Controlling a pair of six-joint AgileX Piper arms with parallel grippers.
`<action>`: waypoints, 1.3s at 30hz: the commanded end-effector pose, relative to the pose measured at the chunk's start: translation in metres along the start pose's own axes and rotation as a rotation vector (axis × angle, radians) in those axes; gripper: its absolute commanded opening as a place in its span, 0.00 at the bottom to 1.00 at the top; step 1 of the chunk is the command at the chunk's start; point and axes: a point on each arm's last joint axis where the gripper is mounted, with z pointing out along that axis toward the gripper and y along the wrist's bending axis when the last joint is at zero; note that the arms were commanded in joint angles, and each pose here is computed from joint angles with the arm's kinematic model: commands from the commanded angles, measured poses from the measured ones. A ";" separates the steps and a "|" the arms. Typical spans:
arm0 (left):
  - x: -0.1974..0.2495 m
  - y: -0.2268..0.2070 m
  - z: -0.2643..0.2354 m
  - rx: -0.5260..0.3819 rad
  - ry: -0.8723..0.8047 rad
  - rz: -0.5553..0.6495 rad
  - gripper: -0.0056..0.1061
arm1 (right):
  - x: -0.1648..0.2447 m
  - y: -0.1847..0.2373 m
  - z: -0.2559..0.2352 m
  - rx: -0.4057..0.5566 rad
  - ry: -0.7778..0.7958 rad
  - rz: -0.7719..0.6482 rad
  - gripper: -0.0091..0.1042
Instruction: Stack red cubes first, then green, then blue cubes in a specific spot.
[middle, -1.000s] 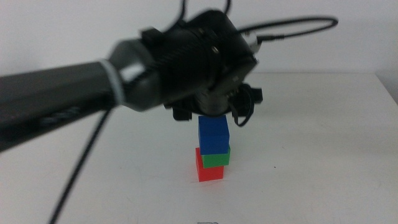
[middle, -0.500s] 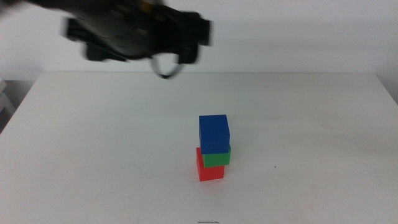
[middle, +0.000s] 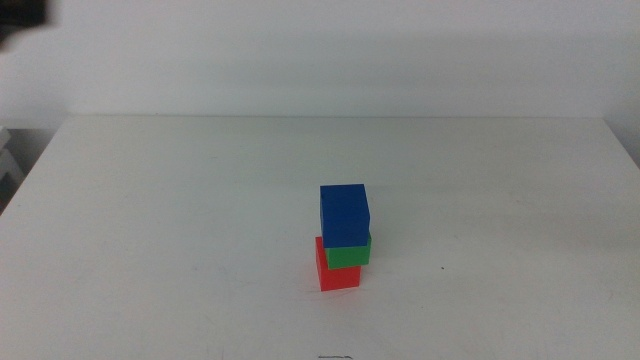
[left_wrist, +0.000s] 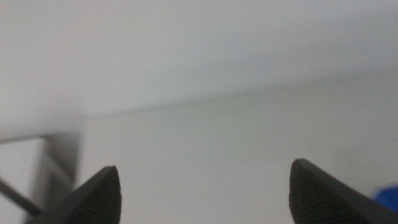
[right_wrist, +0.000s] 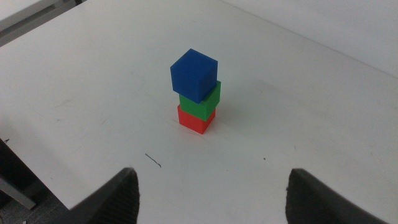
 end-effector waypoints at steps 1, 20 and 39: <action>-0.004 0.013 -0.023 -0.034 -0.186 -0.001 0.86 | -0.011 -0.001 -0.003 0.005 -0.084 -0.027 0.61; 0.026 0.024 -0.060 -0.094 -0.275 -0.033 0.86 | -0.011 -0.001 -0.003 0.005 -0.084 -0.027 0.61; 0.138 0.012 -0.049 -0.046 -0.503 0.002 0.86 | -0.010 -0.001 -0.001 0.012 -0.076 -0.033 0.61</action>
